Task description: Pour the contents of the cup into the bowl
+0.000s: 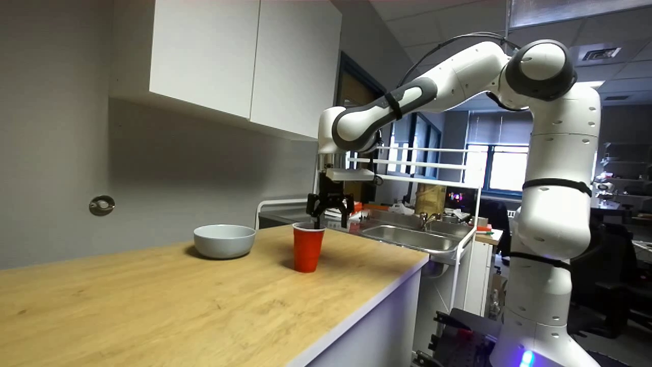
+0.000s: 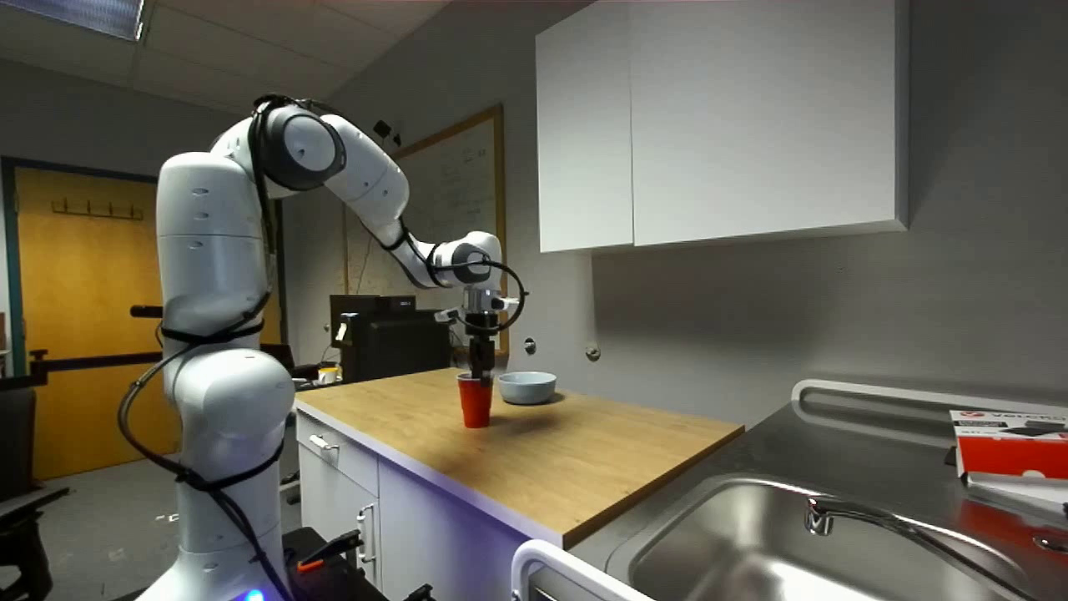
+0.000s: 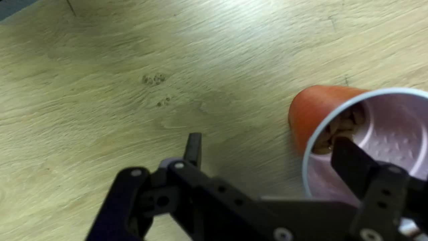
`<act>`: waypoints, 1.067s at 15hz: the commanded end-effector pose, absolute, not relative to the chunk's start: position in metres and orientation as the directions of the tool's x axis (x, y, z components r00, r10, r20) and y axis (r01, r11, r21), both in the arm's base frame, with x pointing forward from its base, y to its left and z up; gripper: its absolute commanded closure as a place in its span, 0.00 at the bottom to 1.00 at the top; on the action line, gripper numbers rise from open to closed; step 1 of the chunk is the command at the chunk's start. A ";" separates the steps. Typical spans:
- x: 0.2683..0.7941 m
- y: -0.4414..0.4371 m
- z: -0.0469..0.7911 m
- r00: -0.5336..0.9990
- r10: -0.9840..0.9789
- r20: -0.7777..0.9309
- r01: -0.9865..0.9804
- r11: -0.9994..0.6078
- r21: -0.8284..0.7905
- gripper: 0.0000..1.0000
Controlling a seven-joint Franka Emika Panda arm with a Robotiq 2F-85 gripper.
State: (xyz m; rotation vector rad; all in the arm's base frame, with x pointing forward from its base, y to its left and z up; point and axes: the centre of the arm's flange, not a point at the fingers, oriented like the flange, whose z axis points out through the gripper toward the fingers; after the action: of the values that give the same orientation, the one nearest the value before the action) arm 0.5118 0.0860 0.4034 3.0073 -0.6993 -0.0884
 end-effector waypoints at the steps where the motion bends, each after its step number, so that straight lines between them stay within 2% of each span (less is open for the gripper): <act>1: 0.534 0.097 0.378 0.881 -0.470 -0.062 -0.463 -0.881 0.101 0.25; 2: 0.537 0.097 0.372 0.879 -0.471 -0.068 -0.463 -0.879 0.110 0.27; 3: 0.538 0.099 0.368 0.877 -0.475 -0.071 -0.465 -0.877 0.119 0.33; 4: 0.539 0.101 0.363 0.875 -0.477 -0.075 -0.466 -0.875 0.129 0.44; 11: 0.548 0.105 0.358 0.870 -0.491 -0.049 -0.476 -0.862 0.175 0.96; 14: 0.551 0.105 0.363 0.869 -0.494 -0.021 -0.482 -0.857 0.183 1.00; 16: 0.551 0.104 0.362 0.866 -0.500 0.000 -0.489 -0.848 0.203 0.96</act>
State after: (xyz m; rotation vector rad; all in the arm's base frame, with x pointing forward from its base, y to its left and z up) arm 0.5439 0.1033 0.3623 2.8983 -0.7353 -0.0965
